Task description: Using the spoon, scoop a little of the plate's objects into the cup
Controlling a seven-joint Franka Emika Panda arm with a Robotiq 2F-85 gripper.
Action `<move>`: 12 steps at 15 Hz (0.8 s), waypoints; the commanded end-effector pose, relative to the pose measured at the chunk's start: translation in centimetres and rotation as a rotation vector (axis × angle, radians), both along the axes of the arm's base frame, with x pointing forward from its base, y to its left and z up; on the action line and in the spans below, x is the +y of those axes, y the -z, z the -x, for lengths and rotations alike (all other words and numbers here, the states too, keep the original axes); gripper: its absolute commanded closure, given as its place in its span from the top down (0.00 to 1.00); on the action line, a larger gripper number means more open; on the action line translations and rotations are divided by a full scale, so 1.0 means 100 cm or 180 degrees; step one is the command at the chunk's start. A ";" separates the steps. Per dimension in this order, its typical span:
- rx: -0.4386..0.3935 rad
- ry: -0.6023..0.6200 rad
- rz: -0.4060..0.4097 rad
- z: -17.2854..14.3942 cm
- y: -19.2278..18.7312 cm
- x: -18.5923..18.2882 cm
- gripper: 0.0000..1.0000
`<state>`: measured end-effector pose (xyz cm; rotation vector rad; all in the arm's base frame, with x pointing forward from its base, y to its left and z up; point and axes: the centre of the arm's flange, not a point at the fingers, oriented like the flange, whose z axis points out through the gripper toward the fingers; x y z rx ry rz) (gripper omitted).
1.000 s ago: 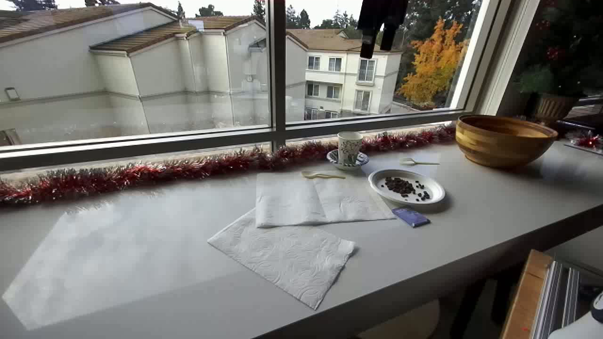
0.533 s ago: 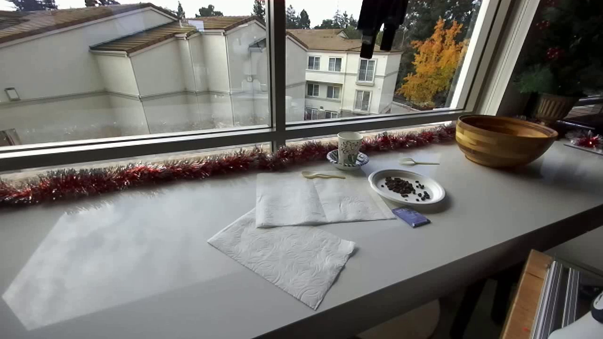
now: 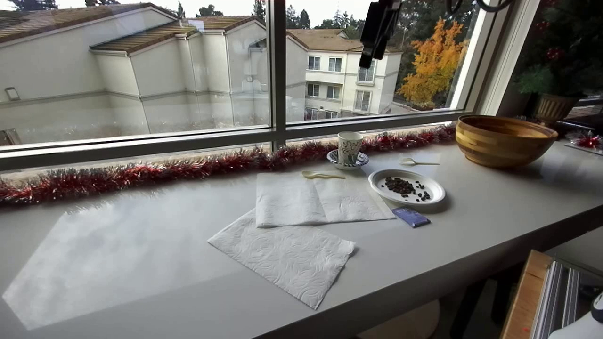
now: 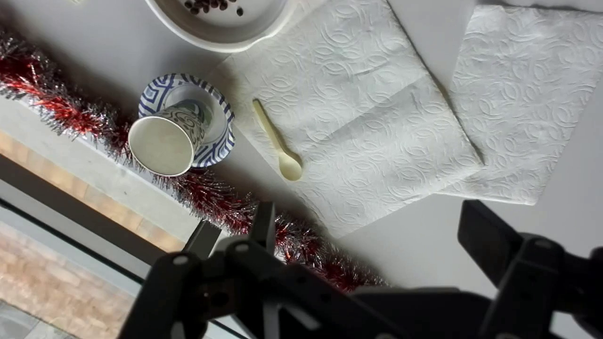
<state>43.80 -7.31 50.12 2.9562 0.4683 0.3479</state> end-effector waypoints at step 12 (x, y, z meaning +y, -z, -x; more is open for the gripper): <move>-0.0872 -0.1224 -0.0852 -0.031 0.153 -0.099 1.00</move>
